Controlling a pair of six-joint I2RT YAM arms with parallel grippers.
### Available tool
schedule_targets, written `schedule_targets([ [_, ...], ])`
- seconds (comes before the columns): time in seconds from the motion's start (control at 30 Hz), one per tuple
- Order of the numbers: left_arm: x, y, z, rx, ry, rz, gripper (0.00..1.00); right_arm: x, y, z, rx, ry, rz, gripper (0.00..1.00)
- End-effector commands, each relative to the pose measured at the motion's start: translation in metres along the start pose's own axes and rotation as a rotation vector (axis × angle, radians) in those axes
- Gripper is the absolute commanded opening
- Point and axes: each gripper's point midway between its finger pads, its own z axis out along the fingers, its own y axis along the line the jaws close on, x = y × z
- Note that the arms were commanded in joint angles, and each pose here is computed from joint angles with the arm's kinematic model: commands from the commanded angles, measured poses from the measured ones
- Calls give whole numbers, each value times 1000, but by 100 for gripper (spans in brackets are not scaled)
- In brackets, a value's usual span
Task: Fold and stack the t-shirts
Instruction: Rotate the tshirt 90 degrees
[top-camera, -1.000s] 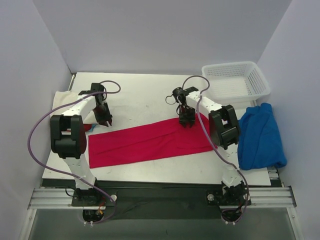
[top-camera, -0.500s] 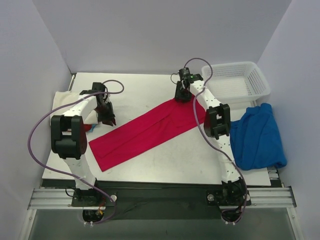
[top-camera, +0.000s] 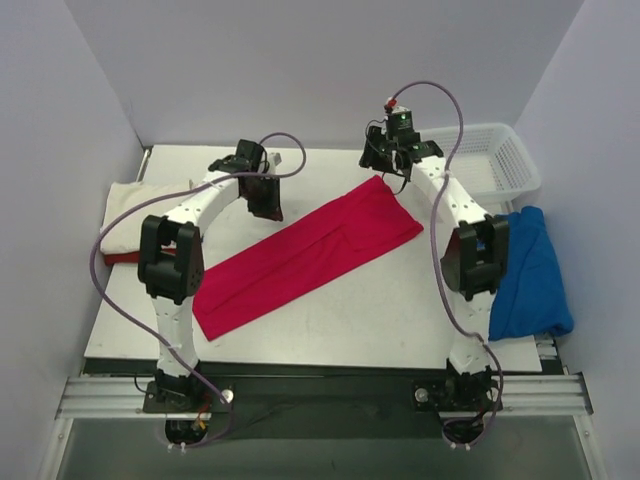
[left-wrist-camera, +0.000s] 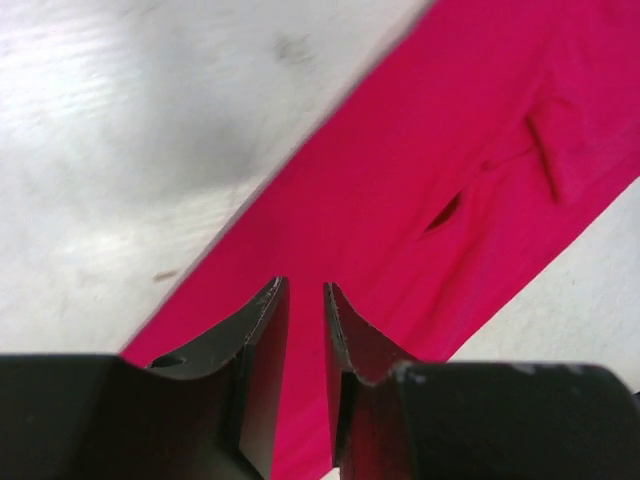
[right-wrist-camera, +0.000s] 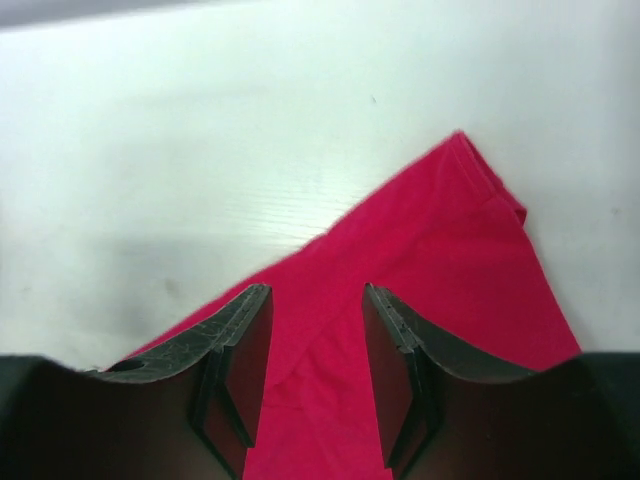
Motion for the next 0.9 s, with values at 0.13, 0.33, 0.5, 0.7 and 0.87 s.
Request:
schedule_targets([
  [0.13, -22, -52, 58, 46, -9, 146, 32, -42, 12, -114, -30, -215, -40, 43],
  [0.33, -12, -88, 89, 12, 2, 269, 40, 23, -24, -142, 77, -107, -60, 43],
  [0.5, -21, -113, 91, -27, -38, 342, 47, 56, -46, -162, 138, -72, -74, 43],
  [0.7, -33, -136, 83, -73, -122, 401, 59, 81, -64, -170, 198, -39, -71, 42],
  [0.87, -19, -147, 100, -59, -69, 448, 63, 90, -72, -175, 232, -38, -36, 42],
])
